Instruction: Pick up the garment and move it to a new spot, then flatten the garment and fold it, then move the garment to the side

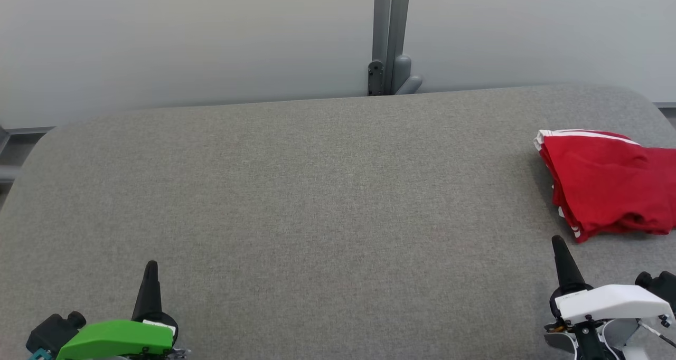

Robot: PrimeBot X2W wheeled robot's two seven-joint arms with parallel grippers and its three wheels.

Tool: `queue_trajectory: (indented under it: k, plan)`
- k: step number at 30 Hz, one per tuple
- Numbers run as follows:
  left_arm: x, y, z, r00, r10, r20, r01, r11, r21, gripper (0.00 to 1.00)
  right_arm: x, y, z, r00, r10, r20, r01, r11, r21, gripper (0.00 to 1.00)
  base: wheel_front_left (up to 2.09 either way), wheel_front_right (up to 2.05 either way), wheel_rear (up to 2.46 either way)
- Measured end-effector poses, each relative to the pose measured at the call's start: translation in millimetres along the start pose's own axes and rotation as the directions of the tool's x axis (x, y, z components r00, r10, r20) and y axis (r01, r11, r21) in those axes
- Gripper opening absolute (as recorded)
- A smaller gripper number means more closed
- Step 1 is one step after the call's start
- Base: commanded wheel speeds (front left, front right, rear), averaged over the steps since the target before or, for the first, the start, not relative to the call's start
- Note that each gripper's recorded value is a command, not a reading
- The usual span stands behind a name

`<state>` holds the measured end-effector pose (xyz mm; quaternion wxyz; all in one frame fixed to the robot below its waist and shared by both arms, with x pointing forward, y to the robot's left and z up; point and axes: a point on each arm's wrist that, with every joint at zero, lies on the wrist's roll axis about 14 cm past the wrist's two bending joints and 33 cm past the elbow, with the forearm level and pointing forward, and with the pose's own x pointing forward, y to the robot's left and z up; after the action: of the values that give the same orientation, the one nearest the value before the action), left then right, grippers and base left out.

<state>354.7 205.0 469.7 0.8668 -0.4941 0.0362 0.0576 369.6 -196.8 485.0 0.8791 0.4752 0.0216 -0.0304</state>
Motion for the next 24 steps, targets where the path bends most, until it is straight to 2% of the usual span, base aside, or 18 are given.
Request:
queue_trajectory:
  k: [10,24]
  plan:
    - [4.9,-5.4,1.8,1.0,-0.016,-0.004,0.015,0.994,-0.105,0.0,3.4,2.4,1.7,1.0,0.006,-0.003,-0.005,0.994,0.109,0.0,0.0,0.0,0.0]
    - [11.7,-13.4,4.9,0.999,-0.042,-0.006,0.039,0.972,-0.231,0.0,7.5,6.1,4.3,1.0,0.018,-0.005,-0.017,0.969,0.247,0.0,0.0,0.0,0.0]
